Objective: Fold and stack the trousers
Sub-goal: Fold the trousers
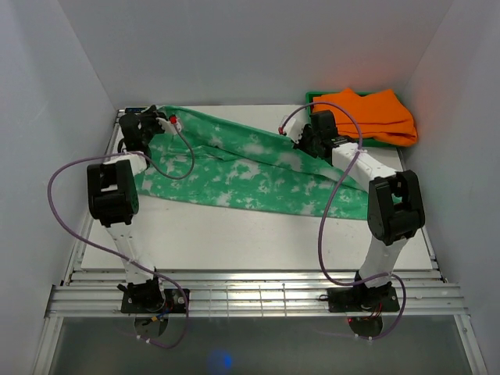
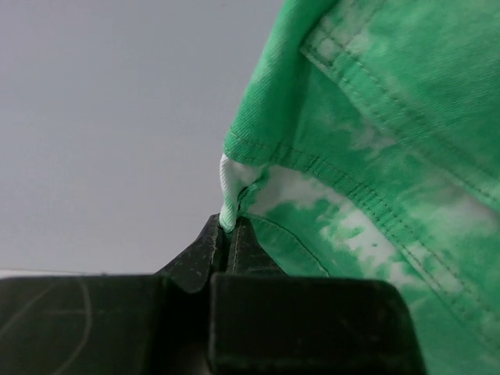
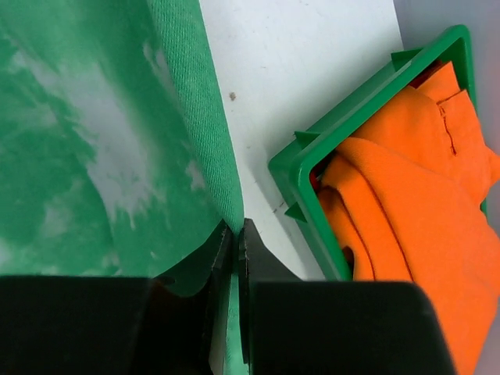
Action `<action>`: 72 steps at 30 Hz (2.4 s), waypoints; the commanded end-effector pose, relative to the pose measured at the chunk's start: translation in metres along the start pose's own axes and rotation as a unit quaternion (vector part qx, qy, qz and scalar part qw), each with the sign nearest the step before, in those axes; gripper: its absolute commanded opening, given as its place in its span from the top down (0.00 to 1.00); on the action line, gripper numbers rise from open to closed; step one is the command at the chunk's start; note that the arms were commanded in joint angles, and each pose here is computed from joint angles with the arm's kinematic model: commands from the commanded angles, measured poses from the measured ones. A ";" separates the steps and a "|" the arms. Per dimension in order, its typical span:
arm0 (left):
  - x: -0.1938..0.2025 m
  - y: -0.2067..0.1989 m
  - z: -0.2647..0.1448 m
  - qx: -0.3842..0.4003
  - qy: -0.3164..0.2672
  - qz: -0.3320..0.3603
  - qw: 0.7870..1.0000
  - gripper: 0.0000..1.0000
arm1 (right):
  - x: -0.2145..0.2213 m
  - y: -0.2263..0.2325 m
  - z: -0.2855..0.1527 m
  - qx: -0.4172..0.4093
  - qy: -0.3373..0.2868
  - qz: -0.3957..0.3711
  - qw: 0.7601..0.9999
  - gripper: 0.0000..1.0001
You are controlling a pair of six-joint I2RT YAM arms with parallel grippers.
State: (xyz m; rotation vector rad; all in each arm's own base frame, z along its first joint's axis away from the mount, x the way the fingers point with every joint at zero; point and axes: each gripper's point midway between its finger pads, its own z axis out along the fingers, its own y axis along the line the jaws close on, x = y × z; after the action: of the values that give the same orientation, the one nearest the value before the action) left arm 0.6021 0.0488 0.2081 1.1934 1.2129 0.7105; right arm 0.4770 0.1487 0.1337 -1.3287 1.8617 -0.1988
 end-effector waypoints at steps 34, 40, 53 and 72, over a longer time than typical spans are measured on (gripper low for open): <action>0.011 -0.001 -0.124 -0.060 -0.041 -0.118 0.990 1.00 | 0.018 0.039 -0.040 -0.064 -0.029 -0.063 0.996 0.92; 0.018 -0.066 -0.158 0.047 -0.023 -0.157 0.986 1.00 | 0.050 0.087 -0.034 -0.137 0.003 -0.067 0.988 0.92; 0.047 -0.083 -0.173 0.145 0.047 -0.230 0.961 1.00 | 0.068 0.107 -0.036 -0.173 0.036 -0.067 0.982 0.92; -0.061 -0.047 -0.178 0.258 -0.033 -0.331 0.907 1.00 | -0.273 0.075 -0.079 -0.201 -0.374 0.064 0.903 0.10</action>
State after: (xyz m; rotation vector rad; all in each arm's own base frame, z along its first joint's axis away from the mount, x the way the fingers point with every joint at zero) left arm 0.4205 0.0474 0.1939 1.1107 1.6504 -0.0611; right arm 0.4152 0.3070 0.2906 -1.3287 1.4154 0.4274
